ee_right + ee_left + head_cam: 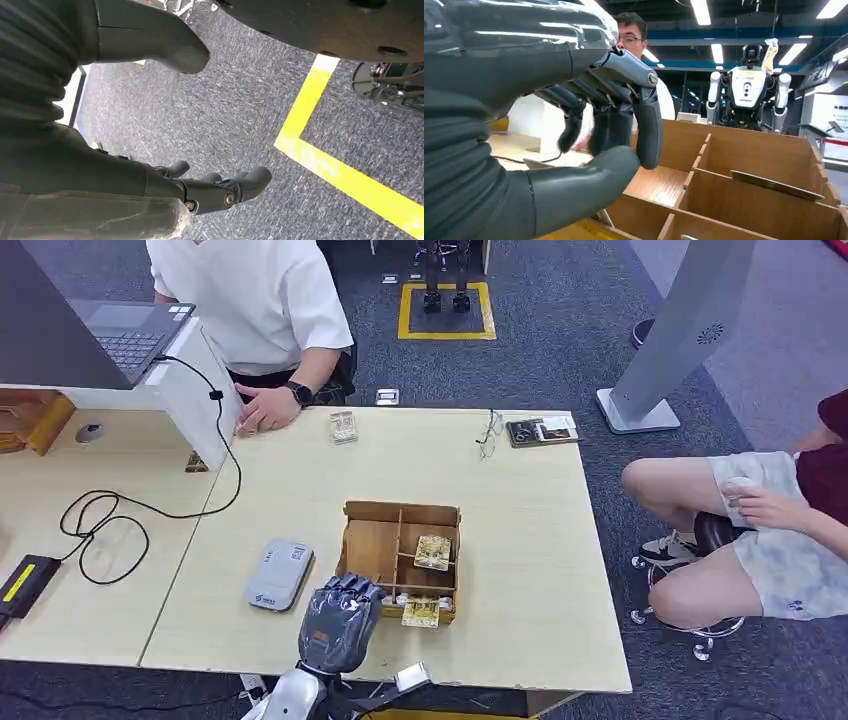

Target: Pass the card to the sensor for recognition and then transmit it.

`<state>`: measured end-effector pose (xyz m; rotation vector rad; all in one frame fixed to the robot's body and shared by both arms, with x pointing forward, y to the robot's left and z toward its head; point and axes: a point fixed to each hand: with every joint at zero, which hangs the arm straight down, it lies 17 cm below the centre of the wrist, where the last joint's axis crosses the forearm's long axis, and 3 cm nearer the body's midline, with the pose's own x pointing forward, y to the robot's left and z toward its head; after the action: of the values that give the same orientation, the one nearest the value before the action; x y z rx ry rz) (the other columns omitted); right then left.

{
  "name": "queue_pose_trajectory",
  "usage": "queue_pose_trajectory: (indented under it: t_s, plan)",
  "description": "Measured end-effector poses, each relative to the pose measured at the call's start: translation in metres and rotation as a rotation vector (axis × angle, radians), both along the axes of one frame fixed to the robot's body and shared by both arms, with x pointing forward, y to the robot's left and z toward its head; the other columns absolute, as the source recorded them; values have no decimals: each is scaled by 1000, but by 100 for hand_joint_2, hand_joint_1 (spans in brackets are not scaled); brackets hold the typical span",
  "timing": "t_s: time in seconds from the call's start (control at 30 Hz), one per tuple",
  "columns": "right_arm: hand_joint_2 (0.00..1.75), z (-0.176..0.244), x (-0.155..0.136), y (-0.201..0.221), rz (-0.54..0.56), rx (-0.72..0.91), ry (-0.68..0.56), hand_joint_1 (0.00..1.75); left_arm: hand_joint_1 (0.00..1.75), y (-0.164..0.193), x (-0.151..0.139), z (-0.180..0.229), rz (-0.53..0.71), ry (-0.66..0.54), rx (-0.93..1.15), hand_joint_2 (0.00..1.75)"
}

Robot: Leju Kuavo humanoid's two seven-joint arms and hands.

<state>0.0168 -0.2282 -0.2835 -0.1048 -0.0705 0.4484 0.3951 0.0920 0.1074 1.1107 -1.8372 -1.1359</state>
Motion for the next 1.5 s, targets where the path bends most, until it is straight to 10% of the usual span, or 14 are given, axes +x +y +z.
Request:
queue_pose_trajectory:
  t_s: [0.3, 0.33, 0.4, 0.43, 1.5]
  plan:
    - [175, 0, 1, 0, -1, -2, -2, 0, 162, -2, -5, -8, -28, 13, 21, 175]
    - [175, 0, 1, 0, -1, -2, -2, 0, 140, -2, -5, -9, -31, 16, 23, 175]
    - [175, 0, 1, 0, -1, -2, -3, 0, 7, -1, -6, -12, -33, 23, 22, 175]
    - [175, 0, 1, 0, -1, -2, -3, 0, 0, 0, -7, -13, -32, 26, 20, 175]
    - [175, 0, 1, 1, -1, 1, -10, 0, 0, 29, -28, 86, -26, -203, -195, 175]
